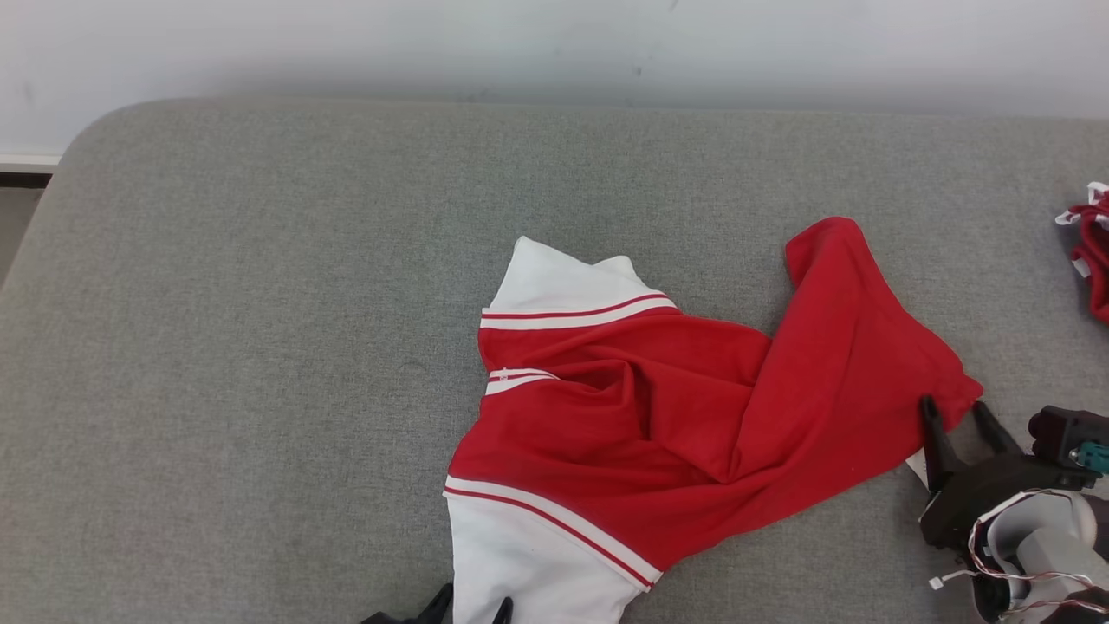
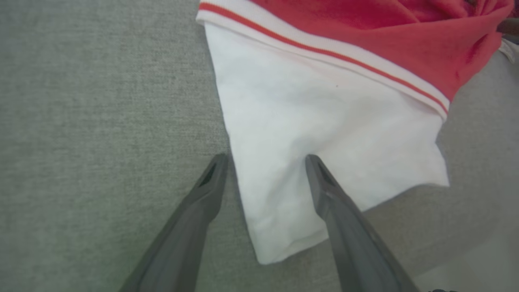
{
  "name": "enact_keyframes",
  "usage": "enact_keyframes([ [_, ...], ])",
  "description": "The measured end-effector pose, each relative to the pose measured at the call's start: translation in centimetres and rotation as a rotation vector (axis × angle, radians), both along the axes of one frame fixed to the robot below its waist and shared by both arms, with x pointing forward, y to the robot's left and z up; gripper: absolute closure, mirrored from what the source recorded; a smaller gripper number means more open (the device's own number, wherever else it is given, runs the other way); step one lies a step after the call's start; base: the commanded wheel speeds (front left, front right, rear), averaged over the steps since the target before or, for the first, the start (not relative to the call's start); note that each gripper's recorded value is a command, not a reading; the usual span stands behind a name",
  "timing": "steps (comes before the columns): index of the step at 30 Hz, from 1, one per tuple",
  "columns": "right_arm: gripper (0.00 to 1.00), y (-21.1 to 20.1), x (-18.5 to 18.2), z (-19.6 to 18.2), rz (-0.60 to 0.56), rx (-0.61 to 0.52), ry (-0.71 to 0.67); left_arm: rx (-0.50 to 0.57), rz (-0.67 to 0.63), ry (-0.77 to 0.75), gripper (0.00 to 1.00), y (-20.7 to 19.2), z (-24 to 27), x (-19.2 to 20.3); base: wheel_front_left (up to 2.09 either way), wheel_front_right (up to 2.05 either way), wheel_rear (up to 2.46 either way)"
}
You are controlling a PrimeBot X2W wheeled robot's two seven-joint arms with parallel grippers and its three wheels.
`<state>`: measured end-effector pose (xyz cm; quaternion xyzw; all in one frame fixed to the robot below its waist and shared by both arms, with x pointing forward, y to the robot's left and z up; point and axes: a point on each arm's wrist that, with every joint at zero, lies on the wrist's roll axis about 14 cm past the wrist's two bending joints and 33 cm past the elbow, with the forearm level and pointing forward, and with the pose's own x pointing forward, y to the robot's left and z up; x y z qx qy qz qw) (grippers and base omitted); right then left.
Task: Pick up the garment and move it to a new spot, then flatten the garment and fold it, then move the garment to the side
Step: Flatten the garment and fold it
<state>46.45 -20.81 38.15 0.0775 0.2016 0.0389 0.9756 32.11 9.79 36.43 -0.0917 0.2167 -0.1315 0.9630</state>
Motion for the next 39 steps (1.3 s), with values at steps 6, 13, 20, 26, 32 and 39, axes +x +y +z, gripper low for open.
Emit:
enact_keyframes([
  [6, 1.0, 1.4, 0.0, 0.5, 0.017, 0.041, -0.009, -0.054, -0.013, -0.005, 1.0, -1.2, 0.5, 0.3, 0.0, 0.0, 0.0],
  [13, 1.0, 1.1, -0.6, 3.8, 0.035, 0.078, -0.117, -0.149, 0.038, -0.113, 1.0, -1.2, 3.8, 2.2, 0.0, 0.0, 0.0],
  [20, 1.0, 0.7, -0.9, 8.2, 0.037, 0.138, -0.25, -0.25, 0.067, -0.364, 1.0, -0.2, 12.3, 8.0, 0.0, 0.0, 0.0],
  [26, 1.0, 1.6, 2.9, 15.2, 0.064, 0.226, -0.405, -0.235, -0.033, -0.563, 1.0, -0.7, 21.7, 14.9, 0.0, 0.0, 0.0],
  [32, 1.0, 0.9, 9.6, 23.3, 0.07, 0.278, -0.509, -0.212, -0.073, -0.737, 1.0, -0.5, 32.4, 23.2, 0.0, 0.0, 0.0],
  [39, 1.0, -0.7, 18.2, 32.0, 0.03, 0.34, -0.627, -0.175, -0.052, -0.88, 1.0, -0.8, 41.7, 31.5, 0.0, 0.0, 0.0],
])
